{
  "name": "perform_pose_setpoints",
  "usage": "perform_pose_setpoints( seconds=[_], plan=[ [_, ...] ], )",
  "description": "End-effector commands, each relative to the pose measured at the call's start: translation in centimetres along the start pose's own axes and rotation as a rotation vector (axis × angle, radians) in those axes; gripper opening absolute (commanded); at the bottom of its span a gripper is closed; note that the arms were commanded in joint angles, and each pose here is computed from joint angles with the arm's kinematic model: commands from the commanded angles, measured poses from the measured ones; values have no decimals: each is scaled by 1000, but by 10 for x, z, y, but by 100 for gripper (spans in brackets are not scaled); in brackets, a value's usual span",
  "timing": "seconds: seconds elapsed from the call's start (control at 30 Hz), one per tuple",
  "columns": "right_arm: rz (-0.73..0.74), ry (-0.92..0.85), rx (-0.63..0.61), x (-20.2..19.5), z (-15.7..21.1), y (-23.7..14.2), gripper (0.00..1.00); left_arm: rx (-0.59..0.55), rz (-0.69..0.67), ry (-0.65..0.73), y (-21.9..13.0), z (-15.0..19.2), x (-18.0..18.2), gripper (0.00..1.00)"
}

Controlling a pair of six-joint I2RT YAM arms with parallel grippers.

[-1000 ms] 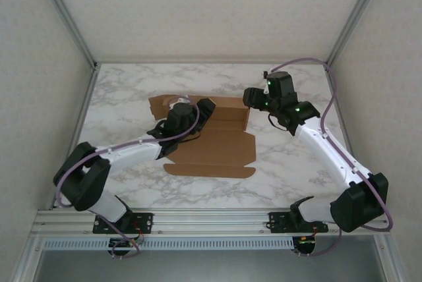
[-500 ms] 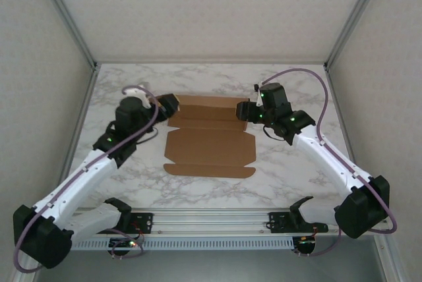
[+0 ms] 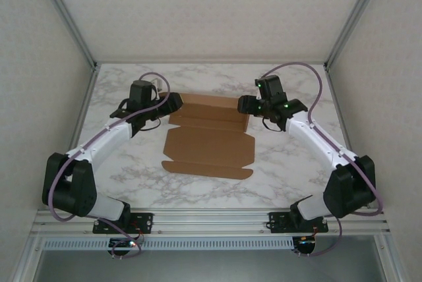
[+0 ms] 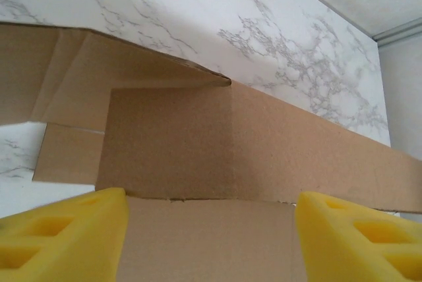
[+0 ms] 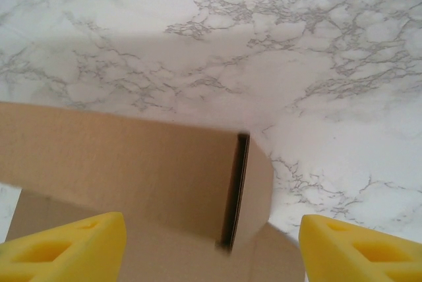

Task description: Fold the paper box

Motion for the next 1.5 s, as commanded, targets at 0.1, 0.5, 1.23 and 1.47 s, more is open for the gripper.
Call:
perform_pose_setpoints(
  seconds=[0.1,0.5,1.23,1.47],
  plan=[
    [-37,-8,32,5,-13,15,70,-19,70,9,3,-9,-9,66],
    [10,42,-28,-5,-19,-6,70,-66,-40,28,-31,-12,-4,66],
    [-13,124,34,-16,-5,5,71,-29,-17,125,18,-52,-27,67],
    [-41,140,83,-13,2,18,71,-4,8,87,25,-36,-20,65]
  ],
)
Point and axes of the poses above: each hand's point on the last joint's axis, 136 mm out from that joint toward the fingers, its own y axis out along the fingers, its own x axis along the line the jaws close on, z = x × y, the point moved 3 cm from there along -y, back along the fingers, and after that the axes turned 2 degrees about y, right-handed, at the moved point
